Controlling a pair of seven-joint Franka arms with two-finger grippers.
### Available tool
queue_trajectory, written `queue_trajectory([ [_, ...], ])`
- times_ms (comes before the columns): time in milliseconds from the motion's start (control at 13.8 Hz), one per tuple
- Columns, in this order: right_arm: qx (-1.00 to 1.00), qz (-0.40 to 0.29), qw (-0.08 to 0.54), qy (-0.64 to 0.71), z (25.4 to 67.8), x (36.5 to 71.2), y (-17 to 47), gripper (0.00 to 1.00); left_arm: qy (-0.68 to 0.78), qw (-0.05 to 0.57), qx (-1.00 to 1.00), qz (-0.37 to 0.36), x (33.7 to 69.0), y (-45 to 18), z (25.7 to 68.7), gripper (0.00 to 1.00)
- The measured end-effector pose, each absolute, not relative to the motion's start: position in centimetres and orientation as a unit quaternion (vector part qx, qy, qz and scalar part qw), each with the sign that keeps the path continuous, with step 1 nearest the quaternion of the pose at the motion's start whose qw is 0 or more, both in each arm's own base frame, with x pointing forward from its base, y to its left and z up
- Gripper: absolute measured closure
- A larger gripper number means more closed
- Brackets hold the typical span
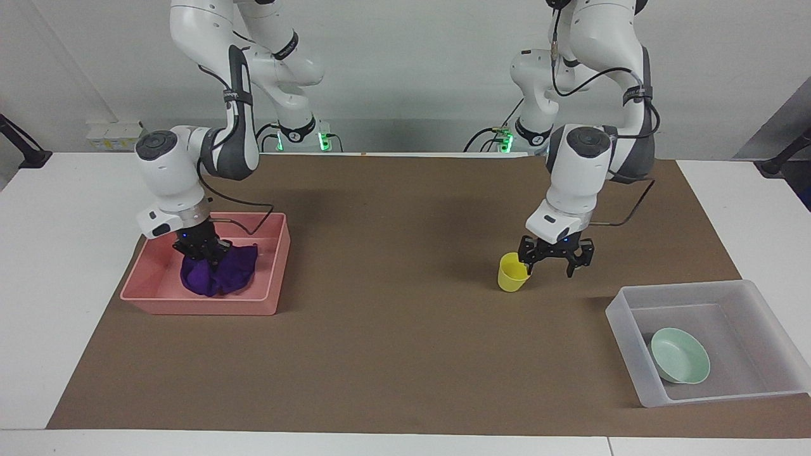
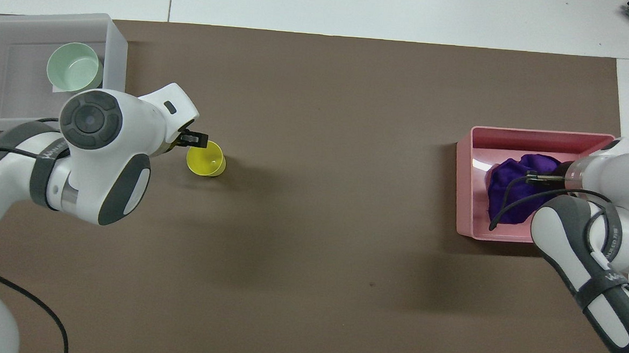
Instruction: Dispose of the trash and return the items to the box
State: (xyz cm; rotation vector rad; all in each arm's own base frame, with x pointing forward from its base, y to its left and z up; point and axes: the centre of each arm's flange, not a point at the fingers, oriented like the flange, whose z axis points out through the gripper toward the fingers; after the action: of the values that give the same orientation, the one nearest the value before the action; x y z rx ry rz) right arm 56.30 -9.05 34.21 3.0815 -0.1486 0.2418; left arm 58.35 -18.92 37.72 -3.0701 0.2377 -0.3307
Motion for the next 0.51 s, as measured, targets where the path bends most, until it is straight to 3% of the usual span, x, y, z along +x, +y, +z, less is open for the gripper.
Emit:
queue_trajectory([
  [217, 0.995, 0.075, 0.02, -0.059, 33.9, 56.2, -8.0, 0.96, 0.063, 0.012, -0.992, -0.104, 58.0, -21.2, 34.2, 0.56],
  [434, 0.995, 0.078, 0.019, -0.057, 34.1, 56.4, -7.3, 0.66, 0.059, 0.014, -0.993, -0.1, 58.1, -20.9, 33.6, 0.92],
  [507, 0.995, 0.082, 0.019, -0.056, 34.6, 56.4, -7.2, 0.56, 0.057, 0.015, -0.993, -0.101, 58.2, -20.7, 33.7, 0.95],
])
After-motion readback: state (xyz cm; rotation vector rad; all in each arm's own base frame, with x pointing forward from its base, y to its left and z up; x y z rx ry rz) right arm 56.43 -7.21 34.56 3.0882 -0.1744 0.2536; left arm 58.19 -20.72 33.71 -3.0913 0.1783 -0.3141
